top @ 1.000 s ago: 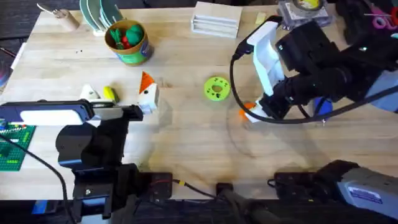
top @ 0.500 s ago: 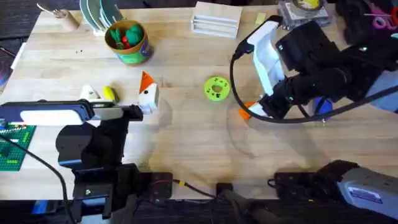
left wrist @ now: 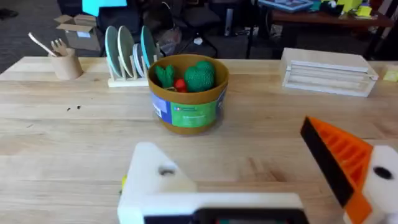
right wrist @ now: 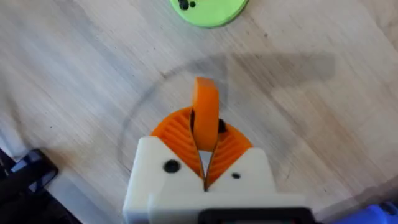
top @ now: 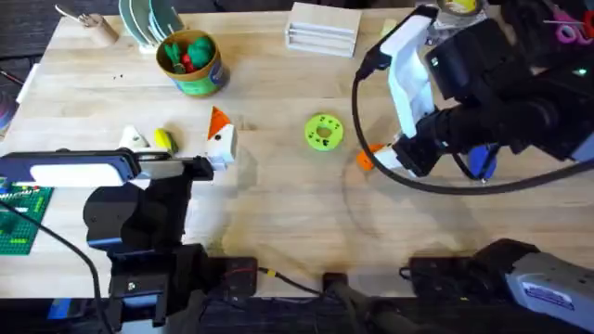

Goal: Pick up the gripper from the table and insert it into the empty holder that is missing its gripper. Then pick up a screw, insert it into the mounting hole, and use the screwdriver to tighten it. Finally, clean up the table by picking up the vegetable and placing it into the bucket.

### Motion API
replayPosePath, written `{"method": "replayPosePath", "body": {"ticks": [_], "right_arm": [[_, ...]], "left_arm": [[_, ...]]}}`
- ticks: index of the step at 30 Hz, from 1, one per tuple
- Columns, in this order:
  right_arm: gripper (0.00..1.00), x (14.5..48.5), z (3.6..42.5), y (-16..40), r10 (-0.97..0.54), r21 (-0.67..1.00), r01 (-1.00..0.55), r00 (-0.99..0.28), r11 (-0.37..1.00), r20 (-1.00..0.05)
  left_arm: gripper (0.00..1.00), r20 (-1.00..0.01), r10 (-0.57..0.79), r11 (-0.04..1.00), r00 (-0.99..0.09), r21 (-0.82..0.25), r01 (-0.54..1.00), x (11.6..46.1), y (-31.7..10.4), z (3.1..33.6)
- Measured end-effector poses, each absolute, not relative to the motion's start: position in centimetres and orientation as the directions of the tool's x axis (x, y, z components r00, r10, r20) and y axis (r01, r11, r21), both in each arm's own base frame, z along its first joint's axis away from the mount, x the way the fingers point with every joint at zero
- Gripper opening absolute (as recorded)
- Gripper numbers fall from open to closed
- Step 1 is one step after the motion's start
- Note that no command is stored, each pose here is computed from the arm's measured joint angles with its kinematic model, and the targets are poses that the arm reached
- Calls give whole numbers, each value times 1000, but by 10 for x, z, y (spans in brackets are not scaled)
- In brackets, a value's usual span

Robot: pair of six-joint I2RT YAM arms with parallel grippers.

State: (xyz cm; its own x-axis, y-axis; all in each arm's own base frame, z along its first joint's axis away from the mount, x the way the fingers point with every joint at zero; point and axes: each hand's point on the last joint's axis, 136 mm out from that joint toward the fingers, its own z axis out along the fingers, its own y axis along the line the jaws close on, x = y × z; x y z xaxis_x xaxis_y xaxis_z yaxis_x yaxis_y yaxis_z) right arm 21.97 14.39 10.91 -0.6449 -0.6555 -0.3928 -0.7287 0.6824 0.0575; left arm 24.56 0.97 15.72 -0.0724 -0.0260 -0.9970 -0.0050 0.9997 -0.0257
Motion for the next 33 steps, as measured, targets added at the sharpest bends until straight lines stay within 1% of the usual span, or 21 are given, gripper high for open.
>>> {"method": "replayPosePath", "body": {"ticks": [3, 4, 5, 8, 12, 15, 17, 18, 22, 27, 33], "right_arm": [[11, 222, 119, 145, -648, 46, -729, -634, 683, -423], [11, 225, 131, 146, -635, 34, -726, -622, 687, -458], [10, 225, 135, 147, -628, 32, -723, -620, 690, -470], [10, 226, 145, 147, -613, 24, -717, -611, 696, -501], [10, 224, 155, 146, -590, 20, -707, -606, 707, -534], [10, 223, 164, 146, -569, 19, -697, -601, 717, -562], [10, 222, 170, 145, -552, 20, -688, -598, 725, -581], [10, 220, 182, 142, -511, 25, -665, -596, 746, -619], [10, 219, 199, 133, -428, 45, -609, -606, 792, -671], [10, 216, 221, 122, -324, 71, -543, -595, 836, -735], [10, 208, 237, 118, -221, 134, -492, -597, 860, -771]], "left_arm": [[993, -997, -26, 1000, -72, -26, -5, 246, 10, 157], [993, -997, -26, 1000, -72, -26, -5, 246, 10, 157], [993, -997, -26, 1000, -72, -26, -4, 246, 10, 157], [993, -997, -39, 999, -69, -41, 31, 246, 3, 158], [993, -992, -100, 984, -72, -109, 138, 244, -16, 161], [993, -986, -137, 950, -90, -157, 268, 239, -39, 163], [993, -983, -147, 915, -107, -176, 364, 233, -56, 164], [993, -980, -147, 837, -138, -197, 510, 220, -81, 164], [993, -974, -134, 715, -181, -221, 664, 199, -109, 163], [993, -972, -113, 582, -205, -232, 779, 176, -129, 165], [993, -970, -96, 481, -221, -240, 843, 158, -141, 166]]}}
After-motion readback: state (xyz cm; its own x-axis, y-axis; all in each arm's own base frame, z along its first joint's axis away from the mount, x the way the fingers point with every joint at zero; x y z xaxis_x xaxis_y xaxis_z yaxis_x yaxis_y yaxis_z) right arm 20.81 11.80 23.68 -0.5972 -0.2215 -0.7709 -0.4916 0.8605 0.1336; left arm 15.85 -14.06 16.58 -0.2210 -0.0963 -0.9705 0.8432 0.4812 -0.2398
